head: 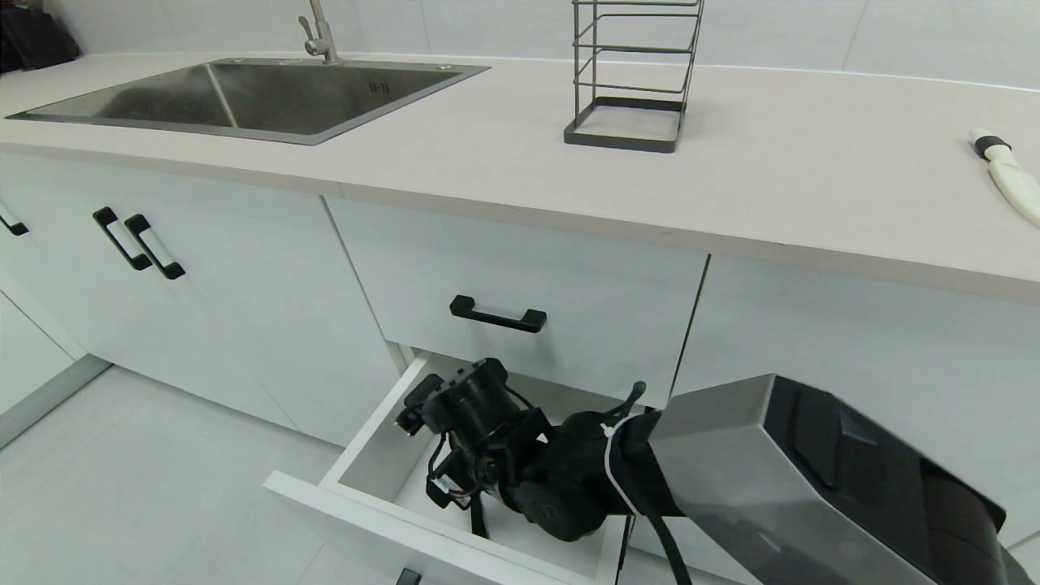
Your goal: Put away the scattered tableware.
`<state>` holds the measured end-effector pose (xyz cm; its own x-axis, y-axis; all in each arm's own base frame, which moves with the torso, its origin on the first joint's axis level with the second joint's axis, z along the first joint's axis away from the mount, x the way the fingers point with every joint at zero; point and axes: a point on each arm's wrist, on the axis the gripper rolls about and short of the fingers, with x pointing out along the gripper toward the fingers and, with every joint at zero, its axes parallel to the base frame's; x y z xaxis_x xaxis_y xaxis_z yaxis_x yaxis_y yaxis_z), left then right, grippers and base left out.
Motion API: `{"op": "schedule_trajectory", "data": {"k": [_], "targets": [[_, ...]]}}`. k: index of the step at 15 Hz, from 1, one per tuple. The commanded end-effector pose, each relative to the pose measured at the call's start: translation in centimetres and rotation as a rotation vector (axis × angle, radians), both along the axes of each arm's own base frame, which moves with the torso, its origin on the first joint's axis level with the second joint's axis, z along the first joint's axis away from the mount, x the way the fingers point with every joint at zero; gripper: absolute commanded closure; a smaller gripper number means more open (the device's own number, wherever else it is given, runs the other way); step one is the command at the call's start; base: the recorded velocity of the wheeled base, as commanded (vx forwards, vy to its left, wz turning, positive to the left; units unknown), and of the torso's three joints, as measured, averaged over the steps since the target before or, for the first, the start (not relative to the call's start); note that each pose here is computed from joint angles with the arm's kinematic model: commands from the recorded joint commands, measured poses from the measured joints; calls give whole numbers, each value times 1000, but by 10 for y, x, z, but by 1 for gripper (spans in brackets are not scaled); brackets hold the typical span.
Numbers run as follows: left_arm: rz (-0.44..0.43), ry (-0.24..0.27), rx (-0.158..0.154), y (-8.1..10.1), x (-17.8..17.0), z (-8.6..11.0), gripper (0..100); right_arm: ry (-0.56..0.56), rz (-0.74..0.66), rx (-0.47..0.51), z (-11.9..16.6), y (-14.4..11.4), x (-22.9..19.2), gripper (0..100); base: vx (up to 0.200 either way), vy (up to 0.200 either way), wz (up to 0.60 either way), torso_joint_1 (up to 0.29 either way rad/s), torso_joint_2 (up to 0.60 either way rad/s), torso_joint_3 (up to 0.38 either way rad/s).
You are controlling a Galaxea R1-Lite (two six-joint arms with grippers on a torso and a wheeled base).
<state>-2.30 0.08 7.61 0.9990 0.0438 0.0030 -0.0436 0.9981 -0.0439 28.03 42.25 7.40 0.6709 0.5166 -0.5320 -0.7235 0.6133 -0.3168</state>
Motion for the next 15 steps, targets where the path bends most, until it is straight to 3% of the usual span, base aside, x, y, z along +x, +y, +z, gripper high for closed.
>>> {"op": "schedule_trajectory", "data": {"k": [1,10,15], "targets": [[1,0,-1,0,0,0,0,-12,39,35,25,-2,-13,0,0,0,0,0,0,0],[1,0,-1,0,0,0,0,-65,154,57,70,-43,-42,0,0,0,0,0,0,0],[1,0,-1,0,0,0,0,-54,228,91,91,-100,-67,0,0,0,0,0,0,0]]}}
